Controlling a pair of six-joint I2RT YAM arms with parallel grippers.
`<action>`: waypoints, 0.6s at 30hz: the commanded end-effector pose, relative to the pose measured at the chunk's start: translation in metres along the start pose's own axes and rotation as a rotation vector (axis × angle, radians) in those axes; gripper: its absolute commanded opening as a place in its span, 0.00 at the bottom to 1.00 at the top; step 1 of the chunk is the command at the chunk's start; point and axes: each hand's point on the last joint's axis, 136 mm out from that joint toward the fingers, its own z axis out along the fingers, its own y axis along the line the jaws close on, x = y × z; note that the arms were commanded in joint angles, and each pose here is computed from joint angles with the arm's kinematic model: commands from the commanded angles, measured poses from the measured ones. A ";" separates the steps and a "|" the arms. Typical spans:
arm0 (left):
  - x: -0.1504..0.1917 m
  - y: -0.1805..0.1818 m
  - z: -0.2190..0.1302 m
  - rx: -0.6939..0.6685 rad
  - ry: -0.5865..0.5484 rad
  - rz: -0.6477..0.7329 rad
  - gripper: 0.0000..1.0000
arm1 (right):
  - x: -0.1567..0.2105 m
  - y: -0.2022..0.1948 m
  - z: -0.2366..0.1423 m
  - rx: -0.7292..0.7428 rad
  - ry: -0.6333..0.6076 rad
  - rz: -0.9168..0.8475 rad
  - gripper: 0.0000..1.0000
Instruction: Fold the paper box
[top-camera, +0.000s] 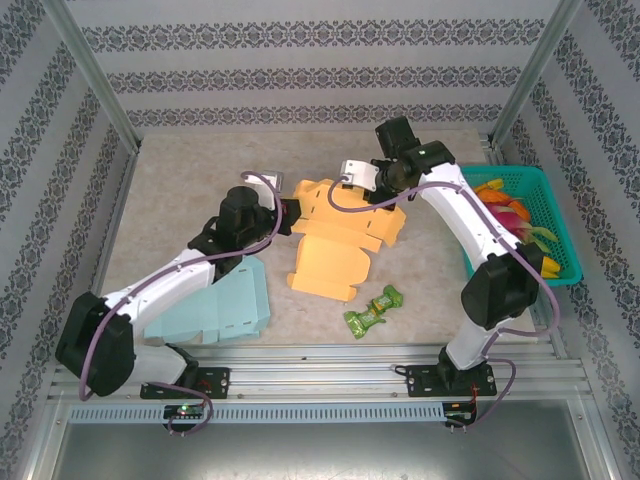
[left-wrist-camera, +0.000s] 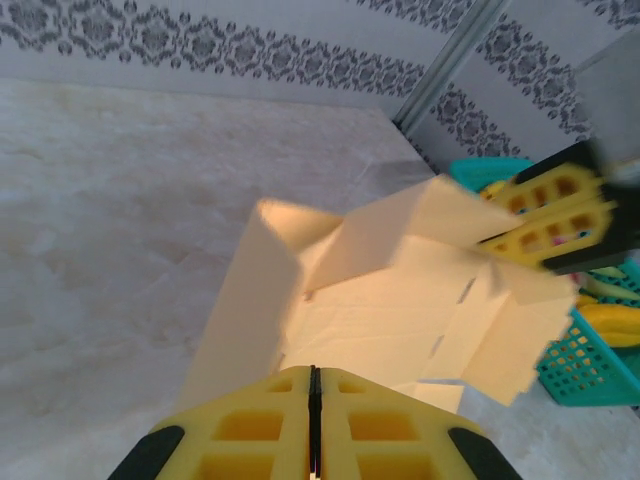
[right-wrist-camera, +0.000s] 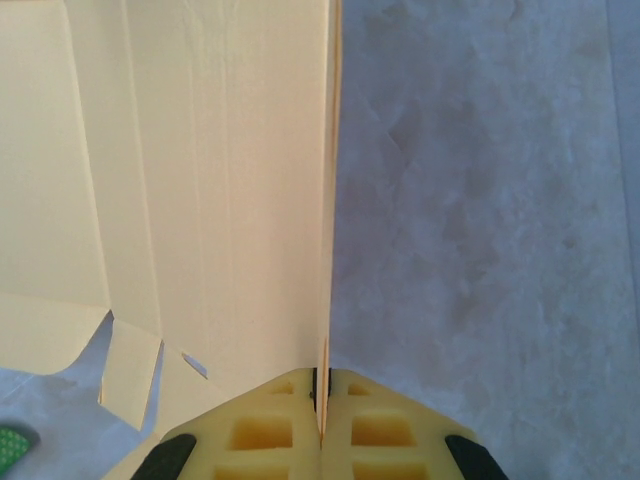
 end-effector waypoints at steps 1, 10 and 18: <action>-0.007 -0.027 -0.013 0.052 -0.040 0.037 0.11 | 0.003 -0.001 0.004 -0.012 -0.017 -0.003 0.00; 0.016 -0.030 0.036 0.098 0.044 0.008 0.05 | 0.002 0.009 0.009 -0.032 -0.058 -0.026 0.00; 0.014 0.021 0.054 -0.028 0.038 -0.062 0.02 | 0.010 0.018 0.016 -0.036 -0.069 -0.064 0.00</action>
